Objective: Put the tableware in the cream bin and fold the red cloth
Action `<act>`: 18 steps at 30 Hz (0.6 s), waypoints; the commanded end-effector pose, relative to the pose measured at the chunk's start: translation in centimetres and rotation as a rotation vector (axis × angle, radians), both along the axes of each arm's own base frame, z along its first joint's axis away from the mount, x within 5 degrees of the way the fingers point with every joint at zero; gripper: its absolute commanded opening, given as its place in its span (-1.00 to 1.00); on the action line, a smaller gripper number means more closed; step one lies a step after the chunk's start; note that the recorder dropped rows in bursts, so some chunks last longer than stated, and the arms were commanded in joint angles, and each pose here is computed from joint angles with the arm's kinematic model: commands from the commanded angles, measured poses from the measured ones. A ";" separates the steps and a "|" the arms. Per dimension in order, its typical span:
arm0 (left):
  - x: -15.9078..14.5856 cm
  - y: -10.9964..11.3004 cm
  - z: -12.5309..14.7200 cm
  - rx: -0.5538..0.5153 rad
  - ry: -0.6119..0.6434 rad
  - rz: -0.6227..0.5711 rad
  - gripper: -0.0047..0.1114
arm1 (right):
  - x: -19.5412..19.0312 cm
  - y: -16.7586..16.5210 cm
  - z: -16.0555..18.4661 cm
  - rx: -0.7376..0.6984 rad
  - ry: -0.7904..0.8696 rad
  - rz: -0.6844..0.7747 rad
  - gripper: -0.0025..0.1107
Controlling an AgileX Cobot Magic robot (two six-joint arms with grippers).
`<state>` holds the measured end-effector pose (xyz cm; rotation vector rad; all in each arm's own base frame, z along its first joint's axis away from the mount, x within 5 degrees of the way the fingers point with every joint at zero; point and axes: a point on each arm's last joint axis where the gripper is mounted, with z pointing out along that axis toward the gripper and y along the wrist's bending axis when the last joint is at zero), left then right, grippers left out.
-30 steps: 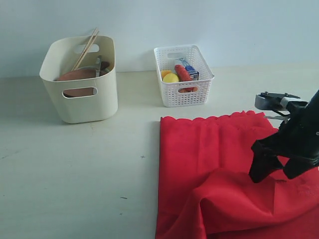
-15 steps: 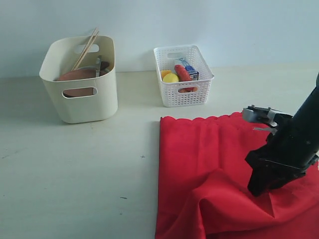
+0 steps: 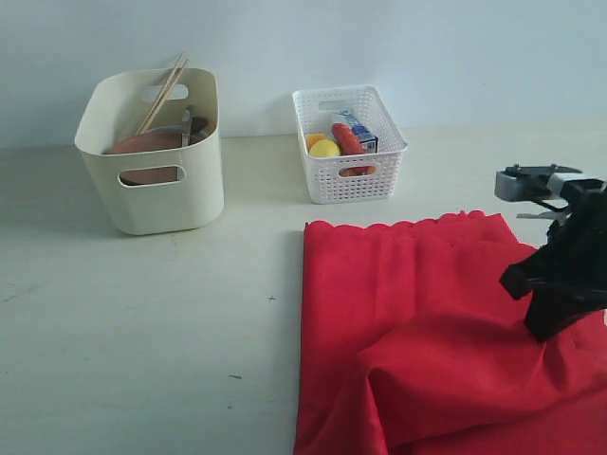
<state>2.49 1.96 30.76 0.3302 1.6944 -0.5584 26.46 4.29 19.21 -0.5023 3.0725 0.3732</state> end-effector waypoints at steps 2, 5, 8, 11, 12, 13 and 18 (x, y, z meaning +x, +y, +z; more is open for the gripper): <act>0.0 0.0 -0.2 0.004 0.011 -0.003 0.42 | -2.0 -0.8 3.5 -0.050 -0.035 -0.038 -0.96; 0.0 0.0 -0.3 0.011 0.020 0.003 0.42 | -3.6 -0.9 4.7 -0.049 -0.044 -0.031 -0.96; 0.0 0.0 -0.3 0.012 0.022 0.003 0.42 | -5.6 -1.2 5.1 -0.064 -0.027 -0.048 -0.96; 0.0 0.0 -0.4 0.014 0.025 0.005 0.42 | -7.6 -1.5 4.8 -0.090 0.024 -0.065 -0.96; 0.0 0.0 -0.4 0.014 0.027 0.005 0.42 | -8.2 -1.6 4.4 -0.101 0.036 -0.067 -0.96; 0.0 0.0 -0.4 0.014 0.028 0.004 0.42 | -8.7 -1.7 4.1 -0.108 0.050 -0.073 -0.96; 0.0 0.0 -0.4 0.015 0.030 0.005 0.42 | -11.6 -2.4 1.5 -0.169 0.155 -0.092 -0.96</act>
